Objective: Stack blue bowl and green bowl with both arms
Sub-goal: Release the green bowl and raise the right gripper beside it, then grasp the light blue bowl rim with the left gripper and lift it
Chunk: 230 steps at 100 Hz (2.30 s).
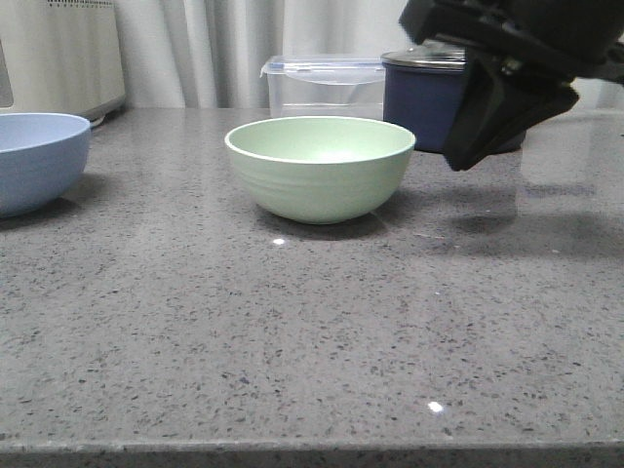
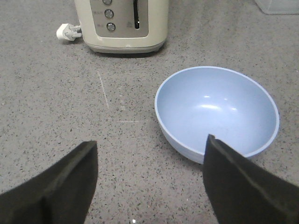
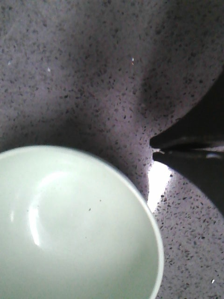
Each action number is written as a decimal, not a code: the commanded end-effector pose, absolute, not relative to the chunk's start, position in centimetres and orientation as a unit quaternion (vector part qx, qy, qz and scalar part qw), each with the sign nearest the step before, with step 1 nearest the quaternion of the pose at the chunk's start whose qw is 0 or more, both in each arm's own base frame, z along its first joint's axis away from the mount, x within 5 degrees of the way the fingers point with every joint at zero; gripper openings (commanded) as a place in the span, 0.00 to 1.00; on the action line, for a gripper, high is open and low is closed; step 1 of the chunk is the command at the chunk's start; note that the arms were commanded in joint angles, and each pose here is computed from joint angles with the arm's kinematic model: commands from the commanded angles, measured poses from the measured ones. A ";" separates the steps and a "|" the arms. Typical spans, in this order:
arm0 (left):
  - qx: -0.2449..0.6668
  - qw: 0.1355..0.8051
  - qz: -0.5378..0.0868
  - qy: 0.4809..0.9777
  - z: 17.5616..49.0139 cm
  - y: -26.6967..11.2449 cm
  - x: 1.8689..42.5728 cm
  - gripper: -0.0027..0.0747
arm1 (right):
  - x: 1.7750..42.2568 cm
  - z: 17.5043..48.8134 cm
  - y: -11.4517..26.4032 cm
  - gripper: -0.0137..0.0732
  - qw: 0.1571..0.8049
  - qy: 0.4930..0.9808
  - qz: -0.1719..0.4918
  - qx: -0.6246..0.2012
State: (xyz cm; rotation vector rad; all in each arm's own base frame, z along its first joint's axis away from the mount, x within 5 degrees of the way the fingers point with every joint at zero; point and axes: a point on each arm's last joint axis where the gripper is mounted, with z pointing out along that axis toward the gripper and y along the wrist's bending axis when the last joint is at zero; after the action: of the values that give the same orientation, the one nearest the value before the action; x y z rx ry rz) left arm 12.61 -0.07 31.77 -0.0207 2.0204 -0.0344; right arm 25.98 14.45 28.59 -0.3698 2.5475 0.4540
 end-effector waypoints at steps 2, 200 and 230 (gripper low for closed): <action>-0.015 0.577 -0.020 0.817 33.8 -0.1 13.0 0.65 | 26.2 30.3 14.9 0.06 0.320 0.918 0.189 -0.137; -0.027 0.267 -0.058 0.962 31.1 -0.5 30.6 0.07 | 27.0 28.5 16.0 0.06 0.296 0.926 0.198 -0.128; -0.025 0.266 -0.059 0.962 31.9 -0.5 30.7 0.01 | 27.0 28.5 16.0 0.06 0.296 0.926 0.198 -0.128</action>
State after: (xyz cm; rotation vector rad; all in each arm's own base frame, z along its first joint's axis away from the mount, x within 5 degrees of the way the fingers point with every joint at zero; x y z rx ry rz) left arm 30.57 -0.42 29.49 -0.0536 2.6916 -0.1421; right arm 26.95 15.99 26.60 -0.3598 2.5557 0.4931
